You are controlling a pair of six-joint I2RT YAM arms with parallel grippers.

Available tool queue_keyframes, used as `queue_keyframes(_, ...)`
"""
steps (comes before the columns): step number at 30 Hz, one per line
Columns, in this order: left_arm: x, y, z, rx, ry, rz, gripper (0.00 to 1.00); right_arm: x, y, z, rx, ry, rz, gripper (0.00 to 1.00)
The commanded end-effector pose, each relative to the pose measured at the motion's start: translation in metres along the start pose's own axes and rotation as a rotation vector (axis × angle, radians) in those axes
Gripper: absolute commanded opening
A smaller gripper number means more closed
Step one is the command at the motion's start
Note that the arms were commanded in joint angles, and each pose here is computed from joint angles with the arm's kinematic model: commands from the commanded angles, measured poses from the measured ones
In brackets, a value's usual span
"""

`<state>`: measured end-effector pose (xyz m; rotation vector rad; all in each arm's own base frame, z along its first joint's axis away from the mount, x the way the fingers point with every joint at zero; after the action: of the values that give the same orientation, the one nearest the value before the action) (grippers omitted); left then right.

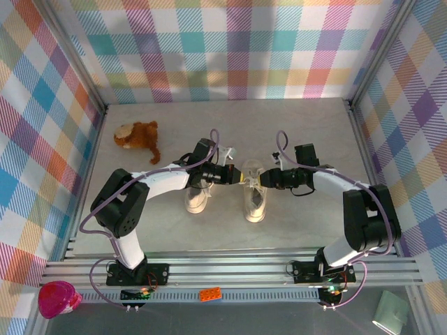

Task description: Tie the shoes

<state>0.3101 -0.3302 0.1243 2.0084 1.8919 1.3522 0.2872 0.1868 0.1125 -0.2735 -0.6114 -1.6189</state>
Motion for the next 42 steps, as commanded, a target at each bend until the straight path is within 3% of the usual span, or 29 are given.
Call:
queue_keyframes(1, -0.005, 0.003, -0.007, -0.019, -0.031, 0.017, 0.0, -0.006, 0.0, 0.007, 0.029, 0.052, 0.028, 0.42)
queue_keyframes(14, -0.013, -0.001, -0.007, -0.012, -0.04, 0.038, 0.0, -0.02, 0.0, 0.004, 0.014, 0.053, 0.071, 0.45)
queue_keyframes(17, -0.013, -0.002, -0.007, -0.011, -0.04, 0.042, 0.0, -0.019, 0.005, 0.004, 0.022, 0.022, 0.052, 0.38)
queue_keyframes(23, -0.011, -0.001, -0.008, -0.017, -0.031, 0.042, 0.0, -0.006, 0.005, 0.014, 0.08, -0.014, 0.017, 0.11)
queue_keyframes(27, -0.01, -0.001, -0.007, -0.021, -0.023, 0.041, 0.0, -0.001, 0.001, 0.018, 0.097, -0.017, 0.015, 0.0)
queue_keyframes(42, 0.002, 0.009, -0.012, -0.058, -0.016, -0.004, 0.0, 0.018, -0.006, 0.008, 0.127, -0.198, -0.003, 0.0)
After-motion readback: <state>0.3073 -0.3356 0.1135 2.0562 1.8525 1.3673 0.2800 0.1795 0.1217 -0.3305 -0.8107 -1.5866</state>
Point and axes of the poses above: each hand's point on the last joint's axis, 136 mm out from that joint toward the fingers, its own x axis back along the fingers, its own z axis along the line the jaws close on, y = z × x, the point moved 2 cm from there along x, back along the fingers, and after that the axes turned 12 degrees about -x, right-handed, at the moved point
